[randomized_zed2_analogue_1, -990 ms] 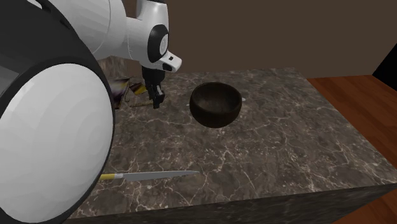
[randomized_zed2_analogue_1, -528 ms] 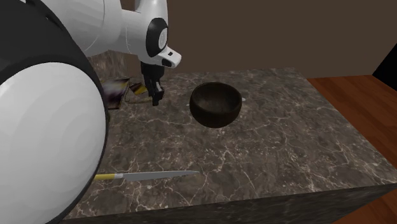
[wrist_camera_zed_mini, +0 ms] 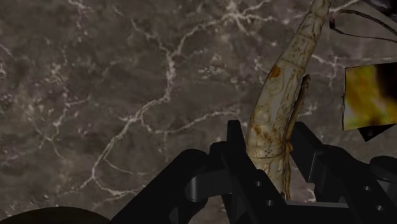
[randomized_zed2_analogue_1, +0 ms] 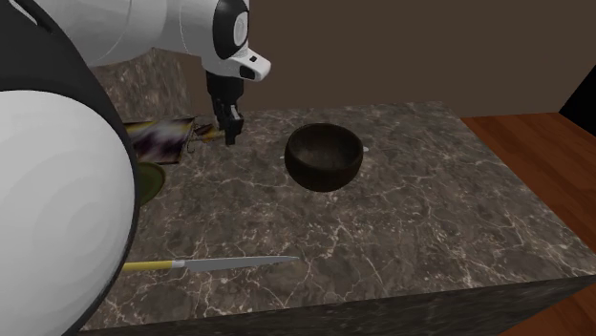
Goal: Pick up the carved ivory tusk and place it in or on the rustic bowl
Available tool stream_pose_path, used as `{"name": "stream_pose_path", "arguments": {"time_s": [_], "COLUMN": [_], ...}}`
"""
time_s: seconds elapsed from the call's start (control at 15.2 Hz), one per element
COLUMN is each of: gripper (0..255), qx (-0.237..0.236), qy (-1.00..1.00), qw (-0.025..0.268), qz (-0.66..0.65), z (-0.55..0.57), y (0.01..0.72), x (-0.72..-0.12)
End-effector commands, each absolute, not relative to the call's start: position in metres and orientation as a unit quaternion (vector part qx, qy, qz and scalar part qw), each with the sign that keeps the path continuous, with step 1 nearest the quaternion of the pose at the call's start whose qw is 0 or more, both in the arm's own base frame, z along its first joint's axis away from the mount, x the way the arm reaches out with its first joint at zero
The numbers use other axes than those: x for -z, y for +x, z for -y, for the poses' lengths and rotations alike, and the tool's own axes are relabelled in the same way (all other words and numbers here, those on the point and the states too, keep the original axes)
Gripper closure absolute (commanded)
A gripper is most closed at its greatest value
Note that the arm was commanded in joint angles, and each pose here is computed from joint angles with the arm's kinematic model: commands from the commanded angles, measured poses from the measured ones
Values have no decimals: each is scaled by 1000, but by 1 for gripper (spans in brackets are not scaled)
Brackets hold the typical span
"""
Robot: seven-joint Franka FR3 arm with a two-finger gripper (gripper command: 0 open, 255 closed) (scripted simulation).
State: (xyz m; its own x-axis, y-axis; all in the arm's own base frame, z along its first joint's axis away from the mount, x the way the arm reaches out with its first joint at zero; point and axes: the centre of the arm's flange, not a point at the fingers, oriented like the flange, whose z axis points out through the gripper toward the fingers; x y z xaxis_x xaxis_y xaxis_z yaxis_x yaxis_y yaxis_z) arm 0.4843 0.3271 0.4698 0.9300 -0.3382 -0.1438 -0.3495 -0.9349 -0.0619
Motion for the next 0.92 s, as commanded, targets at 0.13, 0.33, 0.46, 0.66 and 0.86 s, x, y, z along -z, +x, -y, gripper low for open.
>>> {"name": "stream_pose_path", "arguments": {"time_s": [0.13,0.33,0.46,0.66,0.86], "gripper": [255,255,255,255,255], "qx": [-66,-66,-66,-66,-66], "qy": [-981,-981,-981,-981,-981], "qw": [43,43,43,43,43], "qz": [-175,-175,-175,-175,-175], "z": [-326,-326,-326,-326,-326], "y": [484,484,484,484,484], "x": [-490,-506,-516,-532,-548]}}
